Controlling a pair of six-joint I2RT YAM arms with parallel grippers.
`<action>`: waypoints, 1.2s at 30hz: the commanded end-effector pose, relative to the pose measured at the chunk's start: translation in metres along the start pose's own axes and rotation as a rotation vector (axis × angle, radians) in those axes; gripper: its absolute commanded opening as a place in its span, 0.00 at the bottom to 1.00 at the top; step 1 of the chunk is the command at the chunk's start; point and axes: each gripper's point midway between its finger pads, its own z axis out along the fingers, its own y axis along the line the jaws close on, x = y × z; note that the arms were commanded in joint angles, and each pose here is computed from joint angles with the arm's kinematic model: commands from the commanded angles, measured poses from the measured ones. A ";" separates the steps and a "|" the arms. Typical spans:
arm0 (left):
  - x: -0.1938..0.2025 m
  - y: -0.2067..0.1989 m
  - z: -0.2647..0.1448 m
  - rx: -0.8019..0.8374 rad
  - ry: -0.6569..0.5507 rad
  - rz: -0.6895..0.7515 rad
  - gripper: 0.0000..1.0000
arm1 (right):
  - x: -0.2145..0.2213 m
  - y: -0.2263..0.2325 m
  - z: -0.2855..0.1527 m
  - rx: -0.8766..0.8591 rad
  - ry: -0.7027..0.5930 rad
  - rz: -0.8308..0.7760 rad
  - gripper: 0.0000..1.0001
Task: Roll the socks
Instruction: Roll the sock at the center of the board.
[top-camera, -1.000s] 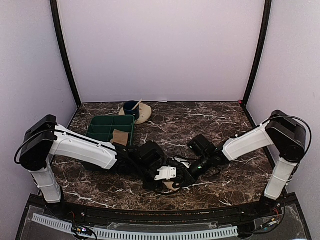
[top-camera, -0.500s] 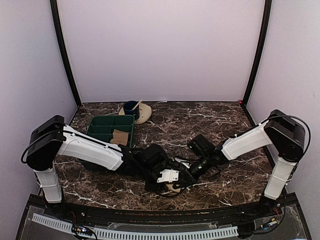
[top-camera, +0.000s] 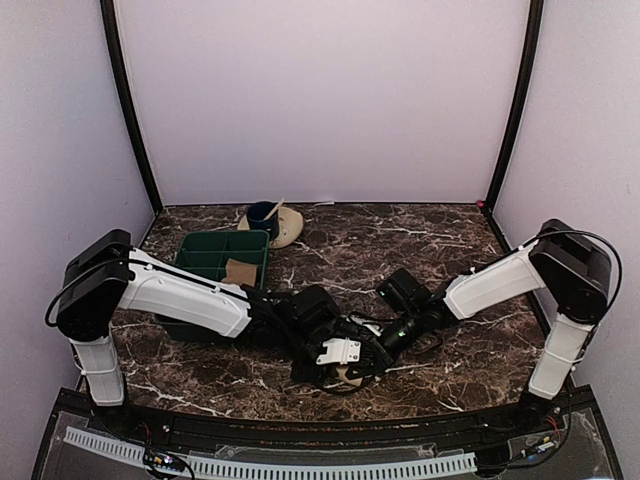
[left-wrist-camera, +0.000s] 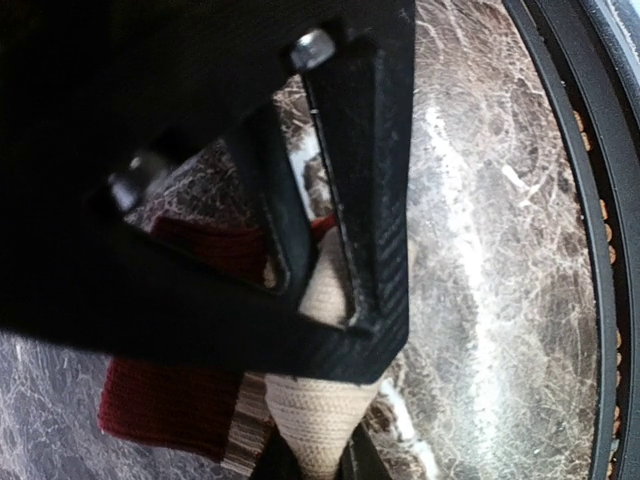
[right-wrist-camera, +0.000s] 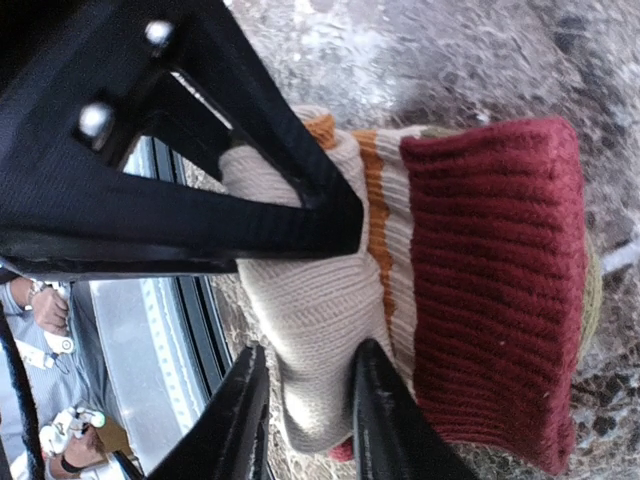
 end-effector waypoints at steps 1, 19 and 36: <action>0.002 -0.013 0.006 0.078 0.026 -0.015 0.00 | 0.029 -0.023 0.002 0.096 0.066 0.094 0.30; 0.005 -0.029 0.016 0.236 0.086 -0.104 0.00 | 0.014 -0.037 -0.031 0.206 -0.126 0.171 0.41; 0.008 -0.020 0.015 0.371 0.103 -0.256 0.00 | 0.006 -0.046 -0.070 0.374 -0.325 0.196 0.45</action>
